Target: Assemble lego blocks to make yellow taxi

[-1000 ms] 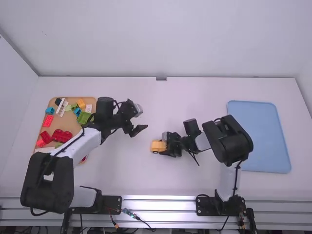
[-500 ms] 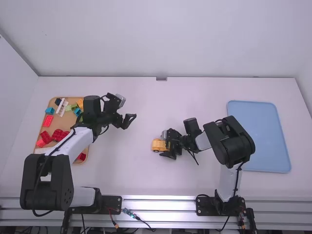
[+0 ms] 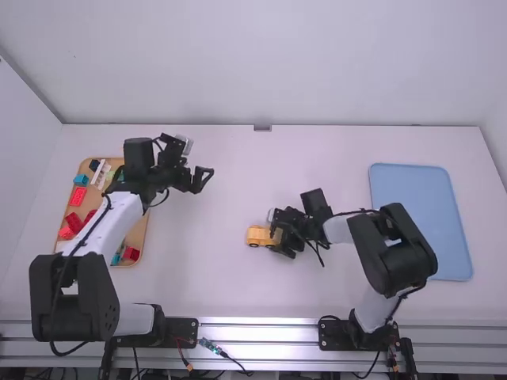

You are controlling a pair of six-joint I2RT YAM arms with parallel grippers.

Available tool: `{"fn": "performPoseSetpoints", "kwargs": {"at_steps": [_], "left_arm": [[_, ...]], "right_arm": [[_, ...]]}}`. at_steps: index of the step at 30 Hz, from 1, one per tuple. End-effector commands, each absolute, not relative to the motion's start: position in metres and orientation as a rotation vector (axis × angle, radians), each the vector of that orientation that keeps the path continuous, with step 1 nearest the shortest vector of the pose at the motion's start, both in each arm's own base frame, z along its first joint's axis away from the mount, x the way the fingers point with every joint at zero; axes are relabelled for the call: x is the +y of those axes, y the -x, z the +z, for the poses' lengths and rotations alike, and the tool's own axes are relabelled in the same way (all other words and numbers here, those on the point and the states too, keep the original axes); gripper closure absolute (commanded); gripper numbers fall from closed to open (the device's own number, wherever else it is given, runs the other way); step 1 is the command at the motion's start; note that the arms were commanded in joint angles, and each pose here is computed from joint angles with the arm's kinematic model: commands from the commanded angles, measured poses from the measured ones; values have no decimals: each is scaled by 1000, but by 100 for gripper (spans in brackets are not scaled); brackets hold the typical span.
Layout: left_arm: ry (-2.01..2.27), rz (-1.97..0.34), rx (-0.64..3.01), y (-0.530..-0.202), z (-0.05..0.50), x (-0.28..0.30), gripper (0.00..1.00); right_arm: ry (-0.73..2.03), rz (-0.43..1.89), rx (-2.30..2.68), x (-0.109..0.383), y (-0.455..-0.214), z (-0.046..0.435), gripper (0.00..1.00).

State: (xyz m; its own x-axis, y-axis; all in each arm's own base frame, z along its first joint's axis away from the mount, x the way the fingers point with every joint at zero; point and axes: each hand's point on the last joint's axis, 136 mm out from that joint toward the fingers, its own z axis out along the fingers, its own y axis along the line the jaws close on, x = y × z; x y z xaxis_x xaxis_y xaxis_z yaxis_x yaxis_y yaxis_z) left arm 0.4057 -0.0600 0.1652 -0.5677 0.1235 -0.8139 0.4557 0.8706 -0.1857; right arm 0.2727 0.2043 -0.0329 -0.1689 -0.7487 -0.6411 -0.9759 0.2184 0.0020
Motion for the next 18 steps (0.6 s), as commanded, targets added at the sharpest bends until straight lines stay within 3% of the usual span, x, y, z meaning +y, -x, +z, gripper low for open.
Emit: {"fn": "performPoseSetpoints", "kwargs": {"at_steps": [1, 7, 18], "left_arm": [[-298, -349, 2166, -417, 181, -38, 1], [-187, -213, 2226, -432, 197, -9, 1], [228, -218, 2350, -464, 222, 88, 1]], "right_arm": [[1515, 335, 2246, 166, -275, -59, 1], [1476, 248, 2302, 153, -276, -47, 1], [1517, 149, 2325, 137, -268, -28, 1]]}}
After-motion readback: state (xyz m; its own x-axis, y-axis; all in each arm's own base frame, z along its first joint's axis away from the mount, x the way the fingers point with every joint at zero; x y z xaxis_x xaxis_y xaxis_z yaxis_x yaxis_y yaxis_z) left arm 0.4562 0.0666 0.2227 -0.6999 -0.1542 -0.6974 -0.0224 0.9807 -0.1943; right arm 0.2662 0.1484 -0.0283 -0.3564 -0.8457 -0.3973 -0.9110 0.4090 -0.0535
